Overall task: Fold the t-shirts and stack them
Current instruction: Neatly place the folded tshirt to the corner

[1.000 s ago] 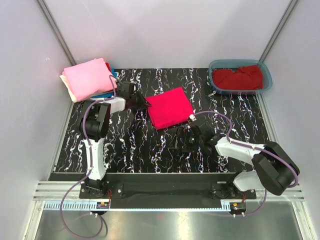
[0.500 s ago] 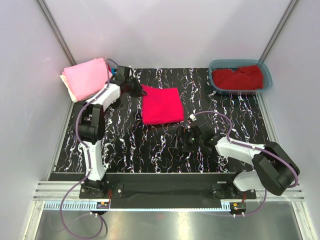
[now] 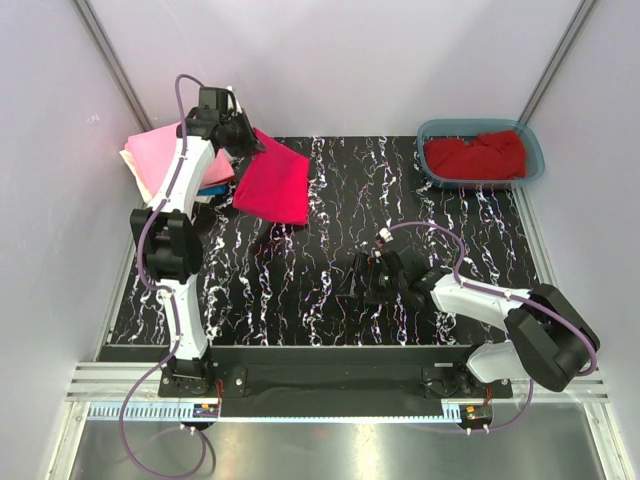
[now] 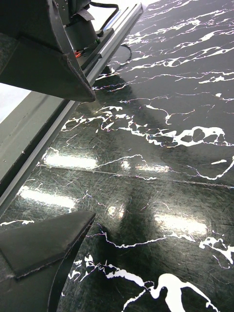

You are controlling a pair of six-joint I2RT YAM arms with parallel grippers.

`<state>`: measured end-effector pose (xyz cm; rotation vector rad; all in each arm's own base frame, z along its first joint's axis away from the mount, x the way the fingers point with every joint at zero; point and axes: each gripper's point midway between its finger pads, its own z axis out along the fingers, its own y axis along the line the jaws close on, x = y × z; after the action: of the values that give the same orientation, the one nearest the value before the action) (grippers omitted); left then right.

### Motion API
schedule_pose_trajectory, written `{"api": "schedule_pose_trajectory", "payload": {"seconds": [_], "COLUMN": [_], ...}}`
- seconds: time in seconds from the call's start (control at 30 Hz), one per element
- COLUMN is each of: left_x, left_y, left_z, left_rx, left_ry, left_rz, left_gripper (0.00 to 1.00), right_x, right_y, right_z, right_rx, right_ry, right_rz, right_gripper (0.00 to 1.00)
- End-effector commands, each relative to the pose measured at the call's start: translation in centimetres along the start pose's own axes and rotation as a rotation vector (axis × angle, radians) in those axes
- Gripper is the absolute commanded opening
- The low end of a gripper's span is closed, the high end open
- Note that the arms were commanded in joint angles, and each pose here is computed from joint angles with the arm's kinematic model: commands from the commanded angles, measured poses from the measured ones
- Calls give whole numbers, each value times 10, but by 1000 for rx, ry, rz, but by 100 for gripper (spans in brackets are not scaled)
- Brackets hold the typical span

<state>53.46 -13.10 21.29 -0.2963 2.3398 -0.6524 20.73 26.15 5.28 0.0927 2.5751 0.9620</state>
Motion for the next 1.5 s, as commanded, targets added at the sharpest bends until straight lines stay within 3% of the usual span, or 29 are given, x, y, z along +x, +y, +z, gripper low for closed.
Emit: {"api": "schedule_pose_trajectory", "payload": {"seconds": [0.0, 0.37, 0.8, 1.17, 1.47], "left_x": [-32, -95, -180, -208, -216], "left_y": [-11, -22, -3, 6, 23], "left_z": [-19, -55, -134, -179, -188], "left_rx": [15, 65, 124, 151, 161], "left_ry": [-73, -240, -497, -611, -625], "left_rz": [36, 93, 32, 7, -24], "left_gripper": [0, 0, 0, 0, 0], "right_x": [-14, -15, -15, -15, -15], "right_y": [9, 9, 8, 6, 6], "right_z": [-3, -3, -2, -1, -1], "right_rx": [-25, -28, -34, -36, -40], "right_ry": [-66, -67, -62, -59, -55], "right_rz": [-19, -21, -16, -12, -11], "right_gripper": [100, 100, 100, 100, 99]}}
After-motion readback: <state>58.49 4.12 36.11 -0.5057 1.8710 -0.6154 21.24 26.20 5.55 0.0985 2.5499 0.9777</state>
